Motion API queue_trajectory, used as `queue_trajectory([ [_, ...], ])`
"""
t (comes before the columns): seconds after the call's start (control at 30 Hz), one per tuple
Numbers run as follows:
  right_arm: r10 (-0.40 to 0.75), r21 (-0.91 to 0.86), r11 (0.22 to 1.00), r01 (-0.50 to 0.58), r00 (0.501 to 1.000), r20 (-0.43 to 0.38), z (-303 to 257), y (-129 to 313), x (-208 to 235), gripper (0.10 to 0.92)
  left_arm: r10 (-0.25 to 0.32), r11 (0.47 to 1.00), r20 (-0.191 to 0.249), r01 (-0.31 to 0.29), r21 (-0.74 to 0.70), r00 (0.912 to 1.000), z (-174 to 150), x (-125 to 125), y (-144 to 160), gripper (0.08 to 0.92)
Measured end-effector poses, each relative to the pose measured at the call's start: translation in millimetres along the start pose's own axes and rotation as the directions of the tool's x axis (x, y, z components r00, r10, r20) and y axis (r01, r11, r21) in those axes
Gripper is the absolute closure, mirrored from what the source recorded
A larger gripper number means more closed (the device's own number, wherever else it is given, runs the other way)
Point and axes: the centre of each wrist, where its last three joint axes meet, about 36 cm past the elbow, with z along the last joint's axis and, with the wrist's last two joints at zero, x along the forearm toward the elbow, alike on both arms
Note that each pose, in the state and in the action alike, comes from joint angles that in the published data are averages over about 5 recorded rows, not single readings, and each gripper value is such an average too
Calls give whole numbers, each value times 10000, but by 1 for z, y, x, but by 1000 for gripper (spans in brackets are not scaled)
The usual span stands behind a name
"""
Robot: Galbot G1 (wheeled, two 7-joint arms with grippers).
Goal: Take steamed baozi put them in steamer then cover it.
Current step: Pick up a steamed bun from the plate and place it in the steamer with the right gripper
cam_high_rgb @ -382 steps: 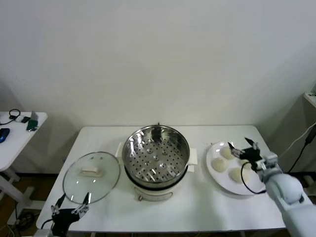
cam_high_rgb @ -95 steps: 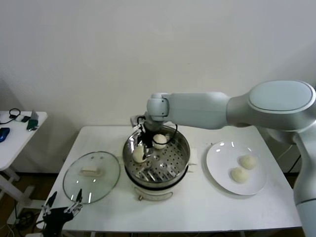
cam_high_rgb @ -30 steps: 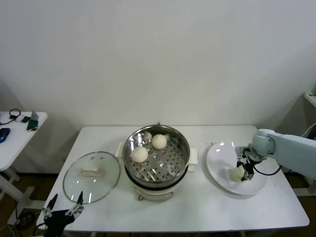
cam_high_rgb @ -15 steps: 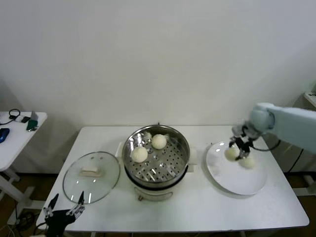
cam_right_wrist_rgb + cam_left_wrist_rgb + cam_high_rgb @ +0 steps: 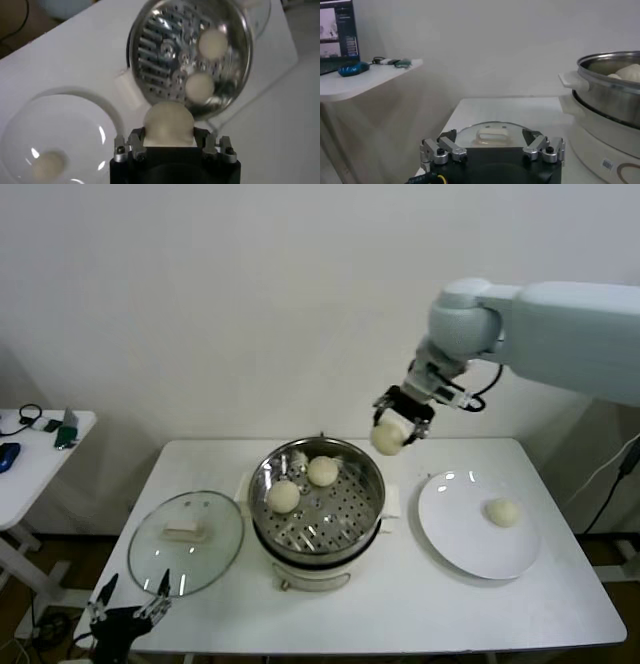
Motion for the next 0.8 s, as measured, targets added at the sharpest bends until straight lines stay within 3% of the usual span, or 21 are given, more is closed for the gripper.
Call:
queue_trajectory([
  [0.33, -707, 2728, 9602, 599, 9970, 299, -74, -53, -62, 369, -89, 10000, 6, 89, 42, 10000, 0, 0, 1, 177],
  [0.8, -1357, 3800, 9192, 1036, 9890, 586, -113, -70, -156, 369, -219, 9997, -126, 220, 91, 9997, 6, 0, 5, 177],
])
